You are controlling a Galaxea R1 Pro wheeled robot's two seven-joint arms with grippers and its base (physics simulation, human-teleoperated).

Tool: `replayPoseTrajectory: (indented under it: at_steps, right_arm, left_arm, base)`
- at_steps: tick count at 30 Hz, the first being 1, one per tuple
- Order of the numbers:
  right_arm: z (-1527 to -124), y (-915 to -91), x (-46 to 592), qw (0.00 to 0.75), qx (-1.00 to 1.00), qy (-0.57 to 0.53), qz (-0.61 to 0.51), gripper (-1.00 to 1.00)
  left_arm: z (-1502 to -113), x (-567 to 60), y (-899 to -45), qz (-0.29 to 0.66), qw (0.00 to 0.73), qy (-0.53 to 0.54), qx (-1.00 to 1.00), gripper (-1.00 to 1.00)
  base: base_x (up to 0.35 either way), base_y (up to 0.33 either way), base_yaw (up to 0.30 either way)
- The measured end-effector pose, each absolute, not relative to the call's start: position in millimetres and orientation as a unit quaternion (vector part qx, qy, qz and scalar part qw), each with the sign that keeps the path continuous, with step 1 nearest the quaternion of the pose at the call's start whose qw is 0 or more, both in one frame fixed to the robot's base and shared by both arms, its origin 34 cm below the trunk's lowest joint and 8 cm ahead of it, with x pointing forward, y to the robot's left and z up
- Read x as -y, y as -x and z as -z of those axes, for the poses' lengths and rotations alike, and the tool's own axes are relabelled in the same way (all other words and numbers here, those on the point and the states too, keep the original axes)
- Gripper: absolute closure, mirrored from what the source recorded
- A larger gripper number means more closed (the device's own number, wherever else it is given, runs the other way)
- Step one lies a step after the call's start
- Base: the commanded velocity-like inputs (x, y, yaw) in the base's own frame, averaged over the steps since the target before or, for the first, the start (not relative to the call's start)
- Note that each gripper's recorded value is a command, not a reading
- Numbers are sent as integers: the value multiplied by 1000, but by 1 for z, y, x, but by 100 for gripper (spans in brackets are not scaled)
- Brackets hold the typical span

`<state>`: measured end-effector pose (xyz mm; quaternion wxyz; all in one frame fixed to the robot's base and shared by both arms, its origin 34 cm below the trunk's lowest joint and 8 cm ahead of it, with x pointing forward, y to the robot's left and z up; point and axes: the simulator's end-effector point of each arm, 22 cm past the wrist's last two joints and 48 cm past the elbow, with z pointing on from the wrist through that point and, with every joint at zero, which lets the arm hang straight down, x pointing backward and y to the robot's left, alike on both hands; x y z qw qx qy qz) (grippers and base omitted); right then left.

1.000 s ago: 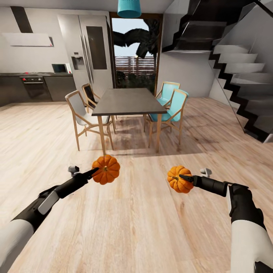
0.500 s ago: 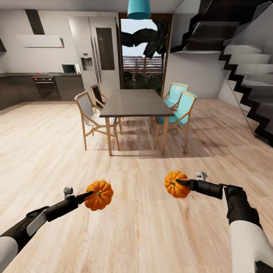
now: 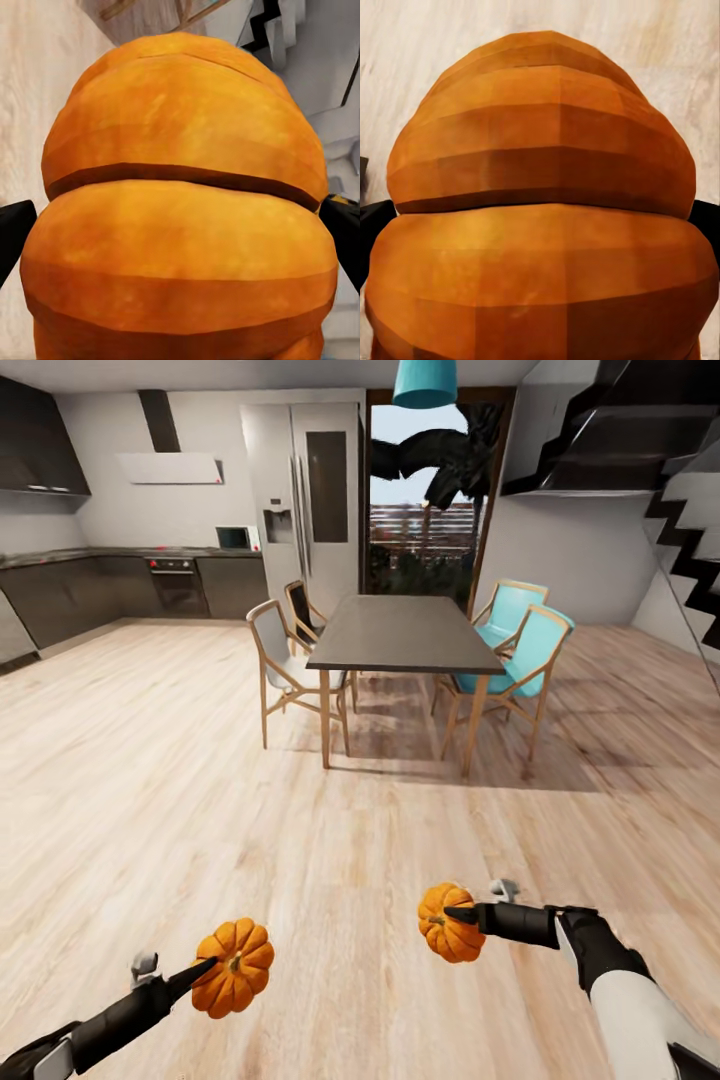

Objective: Place each of the two pumpkins and all three candles from the living room inside a cabinet in the living room (use any cabinet), then make sure every cabinet is closed, and position the cauldron so it is next to a table in the living room.

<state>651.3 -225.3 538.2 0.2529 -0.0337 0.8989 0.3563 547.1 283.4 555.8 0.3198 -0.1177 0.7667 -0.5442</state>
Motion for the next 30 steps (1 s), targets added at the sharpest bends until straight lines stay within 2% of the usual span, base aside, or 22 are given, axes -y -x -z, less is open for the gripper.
replayPoseTrajectory:
  at_steps: [5,13,30]
  right_arm:
    - [-507,-642,217,259,-913,54,-309,100]
    - [-497,-636,194,253,-914,60,-311,100]
    - [-478,-630,199,242,-924,49,-291,100]
  left_arm:
    - [-550,-295,-538,531,313,135,-776,100]
    - [-532,-313,-521,507,298,166,-792,100]
    - [-524,-317,-519,500,295,178,-795,100]
  base:
    - [0,0,246]
    - [0,0,246]
    - [0,0,246]
